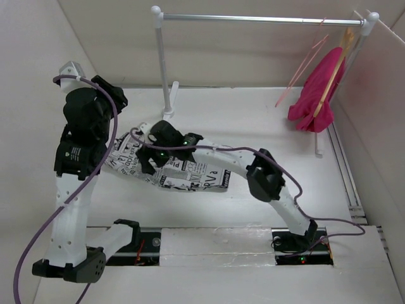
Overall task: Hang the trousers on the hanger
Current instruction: Fold the trousers
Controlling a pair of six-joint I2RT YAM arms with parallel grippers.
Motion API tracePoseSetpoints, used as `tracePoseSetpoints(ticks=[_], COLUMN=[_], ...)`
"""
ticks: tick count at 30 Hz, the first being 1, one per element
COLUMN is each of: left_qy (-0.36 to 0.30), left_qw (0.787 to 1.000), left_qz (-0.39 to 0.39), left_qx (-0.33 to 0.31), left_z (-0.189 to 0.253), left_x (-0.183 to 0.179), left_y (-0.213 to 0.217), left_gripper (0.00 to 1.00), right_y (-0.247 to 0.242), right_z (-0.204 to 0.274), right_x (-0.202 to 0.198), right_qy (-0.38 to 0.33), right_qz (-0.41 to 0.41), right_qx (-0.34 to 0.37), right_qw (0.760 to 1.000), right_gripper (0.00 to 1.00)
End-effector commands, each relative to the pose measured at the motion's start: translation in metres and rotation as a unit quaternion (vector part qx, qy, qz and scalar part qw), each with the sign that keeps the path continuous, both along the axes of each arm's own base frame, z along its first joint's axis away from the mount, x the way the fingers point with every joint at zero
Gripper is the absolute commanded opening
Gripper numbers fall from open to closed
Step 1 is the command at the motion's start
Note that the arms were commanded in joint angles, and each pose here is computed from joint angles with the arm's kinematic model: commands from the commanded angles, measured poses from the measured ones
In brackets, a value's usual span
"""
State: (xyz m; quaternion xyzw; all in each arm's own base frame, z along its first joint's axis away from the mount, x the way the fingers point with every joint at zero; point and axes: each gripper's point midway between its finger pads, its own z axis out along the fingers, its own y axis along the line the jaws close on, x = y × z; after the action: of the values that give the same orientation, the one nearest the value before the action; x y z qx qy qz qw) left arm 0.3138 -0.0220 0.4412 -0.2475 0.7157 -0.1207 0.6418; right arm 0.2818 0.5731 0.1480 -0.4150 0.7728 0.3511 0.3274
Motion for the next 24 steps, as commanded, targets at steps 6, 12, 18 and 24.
tracePoseSetpoints(ticks=[6,12,18,24], left_qy=[0.161,0.295,0.376,0.387], left_qw=[0.985,0.954,0.916,0.909], left_qz=[-0.051,-0.04,0.019,0.039], left_qx=[0.02,-0.047,-0.138,-0.147], left_z=[-0.173,-0.3,-0.382,-0.389], left_x=[0.05,0.079,0.046,0.03], left_y=[-0.027,-0.004,0.043,0.057], left_gripper=[0.41,0.38,0.32,0.24], right_y=[-0.152,-0.249,-0.303,-0.328], right_z=[0.065,-0.043,-0.088,-0.087], right_x=[-0.012,-0.02,-0.023,-0.035], right_qy=[-0.042,0.008,0.027,0.033], right_qz=[-0.048,-0.123,-0.167,-0.165], right_qx=[0.034,-0.076,-0.127,-0.149], right_qw=[0.997,0.989,0.977,0.974], right_gripper=[0.15,0.0,0.0,0.0])
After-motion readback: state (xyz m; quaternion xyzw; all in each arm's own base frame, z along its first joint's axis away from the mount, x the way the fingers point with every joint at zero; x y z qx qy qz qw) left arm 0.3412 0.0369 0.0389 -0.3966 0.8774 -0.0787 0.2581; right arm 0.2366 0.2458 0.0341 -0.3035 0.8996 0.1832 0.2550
